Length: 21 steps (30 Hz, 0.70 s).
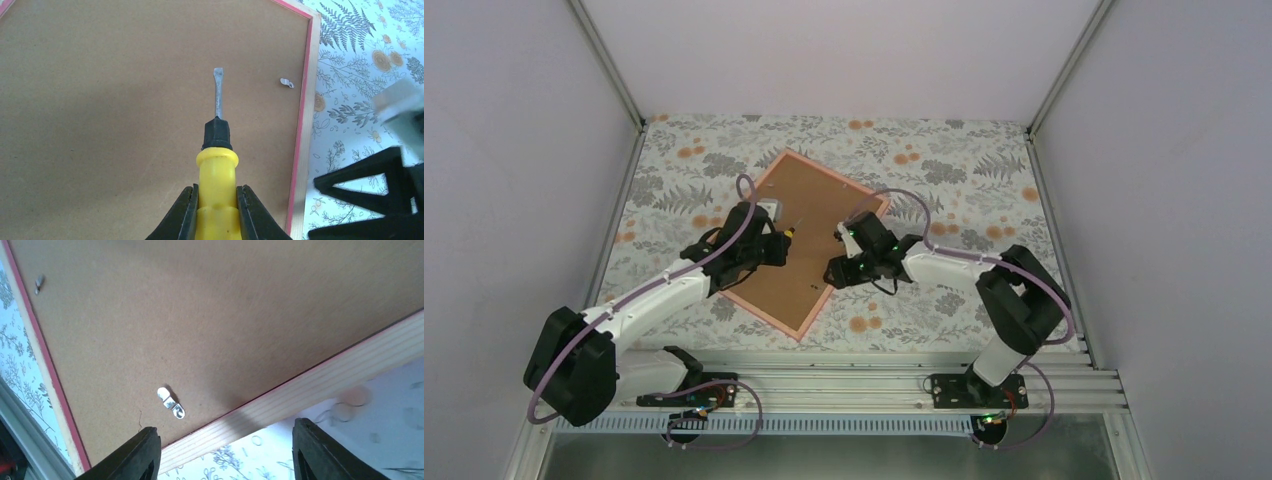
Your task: Take the photo out of the frame
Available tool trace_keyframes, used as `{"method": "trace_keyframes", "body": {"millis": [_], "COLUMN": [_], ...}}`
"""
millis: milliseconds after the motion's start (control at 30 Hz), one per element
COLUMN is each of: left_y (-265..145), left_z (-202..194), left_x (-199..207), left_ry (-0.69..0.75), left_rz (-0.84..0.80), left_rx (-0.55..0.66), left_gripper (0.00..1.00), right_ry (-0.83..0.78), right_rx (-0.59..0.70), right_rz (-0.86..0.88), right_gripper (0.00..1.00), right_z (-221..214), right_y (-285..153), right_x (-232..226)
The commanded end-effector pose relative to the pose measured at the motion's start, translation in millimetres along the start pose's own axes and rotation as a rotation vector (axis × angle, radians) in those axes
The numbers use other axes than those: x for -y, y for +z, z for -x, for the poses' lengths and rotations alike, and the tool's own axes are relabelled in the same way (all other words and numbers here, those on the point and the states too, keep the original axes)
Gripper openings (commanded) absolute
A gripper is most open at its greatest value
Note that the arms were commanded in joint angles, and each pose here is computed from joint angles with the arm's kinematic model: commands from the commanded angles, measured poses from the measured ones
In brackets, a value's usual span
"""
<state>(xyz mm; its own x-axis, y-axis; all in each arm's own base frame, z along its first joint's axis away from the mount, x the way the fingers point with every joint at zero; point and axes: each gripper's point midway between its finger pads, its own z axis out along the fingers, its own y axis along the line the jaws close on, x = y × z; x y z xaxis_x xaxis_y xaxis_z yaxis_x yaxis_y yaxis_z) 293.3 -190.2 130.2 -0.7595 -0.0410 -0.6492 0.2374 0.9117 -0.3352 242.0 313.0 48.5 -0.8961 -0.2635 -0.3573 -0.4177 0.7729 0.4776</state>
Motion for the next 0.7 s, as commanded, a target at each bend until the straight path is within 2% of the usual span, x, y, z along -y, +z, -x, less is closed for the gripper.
{"method": "trace_keyframes", "body": {"millis": [0,233,667], "left_y": [0,6,20], "left_z": [6,6,5], "left_x": [-1,1,6], "left_ry": [-0.005,0.005,0.028], "left_rz": [-0.001,-0.006,-0.028], "left_rx": [0.029,0.018,-0.012], "left_gripper": [0.02,0.02,0.02], "right_ry": [-0.104,-0.149,-0.167], "right_rx": [0.130,0.237,0.293], "right_rz": [-0.091,-0.144,-0.162], "right_gripper": [0.58,0.58,0.58], "right_z": [47,116,201], "right_y": [-38,-67,-42], "right_x": [18,60,135]}}
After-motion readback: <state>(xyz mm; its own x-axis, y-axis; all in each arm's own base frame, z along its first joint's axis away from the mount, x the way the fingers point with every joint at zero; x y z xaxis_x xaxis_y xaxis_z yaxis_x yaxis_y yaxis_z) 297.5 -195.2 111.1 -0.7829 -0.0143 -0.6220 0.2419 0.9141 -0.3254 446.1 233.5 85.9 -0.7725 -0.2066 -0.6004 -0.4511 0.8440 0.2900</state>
